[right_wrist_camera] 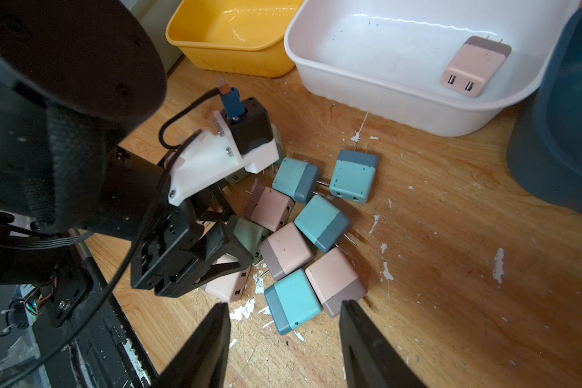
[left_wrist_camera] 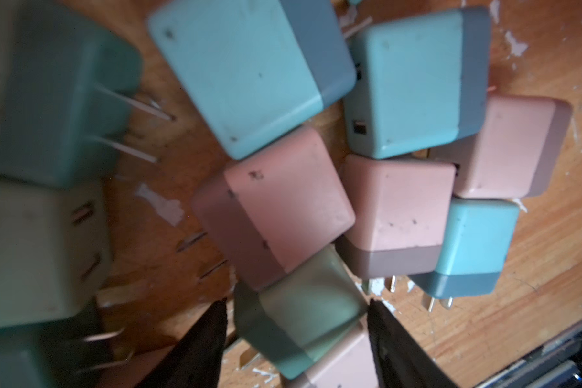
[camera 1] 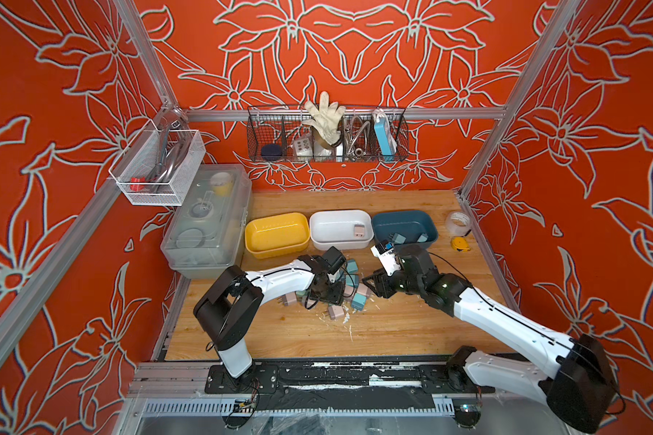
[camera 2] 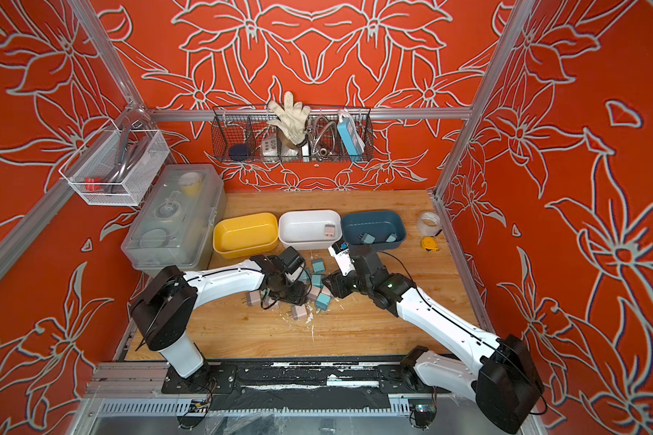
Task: Place the plugs by color into the storage box
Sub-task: Pick up the plug from the center of the board.
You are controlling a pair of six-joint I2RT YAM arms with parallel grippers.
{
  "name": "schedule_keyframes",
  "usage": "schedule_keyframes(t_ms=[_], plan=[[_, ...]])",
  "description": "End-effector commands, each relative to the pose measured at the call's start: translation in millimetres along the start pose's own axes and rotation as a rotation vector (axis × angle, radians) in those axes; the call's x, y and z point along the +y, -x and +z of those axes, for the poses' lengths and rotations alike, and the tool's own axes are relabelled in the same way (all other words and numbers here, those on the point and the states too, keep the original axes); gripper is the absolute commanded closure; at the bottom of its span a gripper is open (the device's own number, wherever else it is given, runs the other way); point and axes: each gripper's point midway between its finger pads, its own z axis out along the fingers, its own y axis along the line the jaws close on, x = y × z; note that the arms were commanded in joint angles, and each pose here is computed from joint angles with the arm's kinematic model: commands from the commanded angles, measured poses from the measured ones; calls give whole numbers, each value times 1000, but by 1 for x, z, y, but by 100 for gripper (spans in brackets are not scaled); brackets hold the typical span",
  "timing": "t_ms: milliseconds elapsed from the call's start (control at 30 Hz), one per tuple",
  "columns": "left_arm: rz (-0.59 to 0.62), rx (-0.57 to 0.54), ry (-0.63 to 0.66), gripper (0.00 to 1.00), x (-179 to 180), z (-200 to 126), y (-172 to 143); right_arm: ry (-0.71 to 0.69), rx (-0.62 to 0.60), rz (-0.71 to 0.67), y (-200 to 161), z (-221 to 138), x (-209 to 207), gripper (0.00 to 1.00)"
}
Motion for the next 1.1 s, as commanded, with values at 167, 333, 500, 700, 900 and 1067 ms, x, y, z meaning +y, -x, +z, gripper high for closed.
schedule_keyframes(t_ms=[167,333,500,700,900,1067], plan=[[7,12,72,34,10,10,-1,-10,-3,-8,-1,-1,-1,43],[13,-1,85,39,14,6,-1,-13,-1,-7,-2,-1,-1,43],[18,-1,102,45,17,2,-4,-11,-4,-4,-3,-2,-1,43],[19,-14,105,49,19,-5,-7,4,-16,-5,1,-3,2,43],[15,-35,105,52,17,-22,-3,24,-59,-48,12,-7,8,42],[3,-88,84,52,14,-42,-1,58,-56,-82,32,-1,17,43]])
